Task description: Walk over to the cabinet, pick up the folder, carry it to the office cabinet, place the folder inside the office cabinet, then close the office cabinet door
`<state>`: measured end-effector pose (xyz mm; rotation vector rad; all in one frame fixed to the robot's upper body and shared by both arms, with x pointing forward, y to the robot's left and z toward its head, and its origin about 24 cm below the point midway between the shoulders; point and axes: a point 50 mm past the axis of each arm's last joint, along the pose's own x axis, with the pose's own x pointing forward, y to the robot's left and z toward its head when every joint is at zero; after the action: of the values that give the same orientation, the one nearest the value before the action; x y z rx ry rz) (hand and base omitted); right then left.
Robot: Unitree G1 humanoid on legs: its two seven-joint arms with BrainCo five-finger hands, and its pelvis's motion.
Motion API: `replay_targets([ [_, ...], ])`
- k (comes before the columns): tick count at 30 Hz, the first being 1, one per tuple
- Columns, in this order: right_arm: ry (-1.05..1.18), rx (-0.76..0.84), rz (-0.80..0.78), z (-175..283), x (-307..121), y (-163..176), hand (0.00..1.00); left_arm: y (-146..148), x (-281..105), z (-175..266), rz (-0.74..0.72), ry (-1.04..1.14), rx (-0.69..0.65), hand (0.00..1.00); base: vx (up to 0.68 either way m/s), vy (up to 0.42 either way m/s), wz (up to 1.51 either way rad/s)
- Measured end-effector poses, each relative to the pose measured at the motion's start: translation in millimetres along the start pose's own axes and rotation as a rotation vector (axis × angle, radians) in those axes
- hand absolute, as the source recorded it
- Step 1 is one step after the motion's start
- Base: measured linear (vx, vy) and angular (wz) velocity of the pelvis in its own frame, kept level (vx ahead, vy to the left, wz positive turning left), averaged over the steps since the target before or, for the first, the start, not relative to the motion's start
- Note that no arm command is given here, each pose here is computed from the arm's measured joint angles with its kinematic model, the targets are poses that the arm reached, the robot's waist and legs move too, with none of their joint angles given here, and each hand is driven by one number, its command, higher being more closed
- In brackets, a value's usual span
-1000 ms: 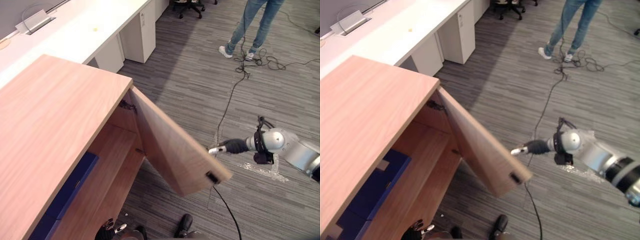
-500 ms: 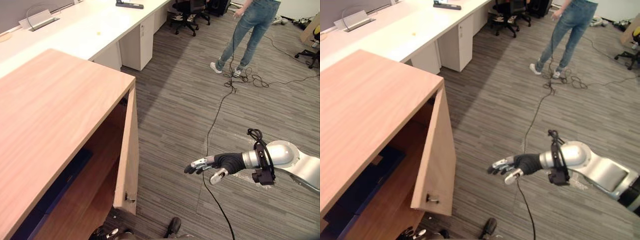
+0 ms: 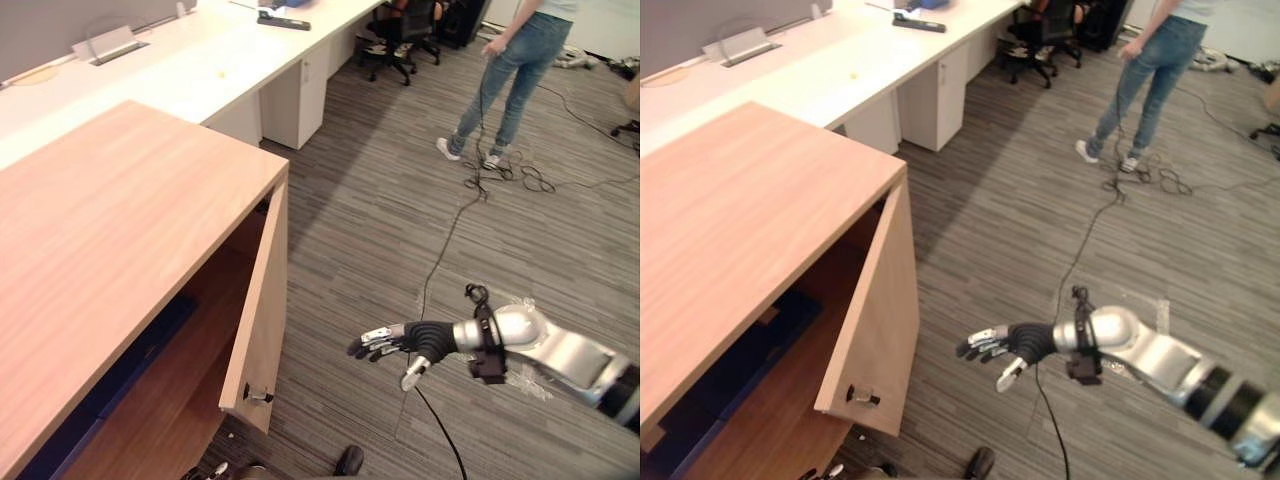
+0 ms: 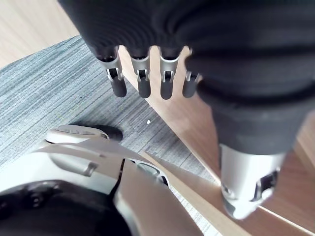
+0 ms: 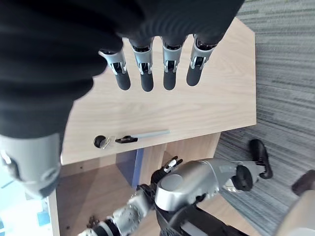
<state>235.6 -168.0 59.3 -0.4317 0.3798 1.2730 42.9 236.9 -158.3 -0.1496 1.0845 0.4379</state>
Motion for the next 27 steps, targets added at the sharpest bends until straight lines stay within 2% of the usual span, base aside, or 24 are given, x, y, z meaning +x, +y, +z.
replay_targets([
  [2, -0.001, 0.157, -0.095, -36, 29, 4, 0.0, -2, 0, -1, 0.003, 0.004, 0.0, 0.0, -0.02, 0.03, 0.51],
  [4, 0.039, 0.4, -0.297, -86, 61, 16, 0.0, -10, 0, -6, -0.02, 0.027, 0.016, 0.0, -0.02, 0.063, 0.62],
  [7, 0.173, 0.636, -0.548, -131, 83, 41, 0.0, -18, -2, -16, -0.028, 0.062, 0.001, 0.0, 0.01, 0.127, 0.59],
  [10, 0.326, 0.758, -0.68, -163, 80, 75, 0.0, -23, -4, -24, -0.03, 0.083, -0.009, 0.0, 0.06, 0.204, 0.79],
  [12, 0.429, 0.903, -0.78, -188, 67, 107, 0.0, -18, -5, -28, -0.014, 0.104, 0.018, 0.0, 0.13, 0.234, 1.37],
  [15, 0.483, 1.047, -0.879, -199, 62, 125, 0.0, -13, -5, -29, -0.02, 0.12, 0.157, 0.0, 0.09, 0.138, 1.02],
  [18, 0.446, 1.136, -0.948, -197, 67, 126, 0.0, -15, 0, -16, -0.025, 0.088, 0.194, 0.0, 0.07, -0.043, 1.01],
  [23, 0.448, 1.32, -1.039, -204, 67, 148, 0.0, -9, 8, 13, 0.009, 0.011, 0.197, 0.0, 0.11, -0.21, 1.09],
  [27, 0.481, 1.427, -1.112, -211, 58, 169, 0.0, -23, 8, 17, 0.006, -0.02, 0.118, 0.0, 0.1, -0.198, 0.5],
])
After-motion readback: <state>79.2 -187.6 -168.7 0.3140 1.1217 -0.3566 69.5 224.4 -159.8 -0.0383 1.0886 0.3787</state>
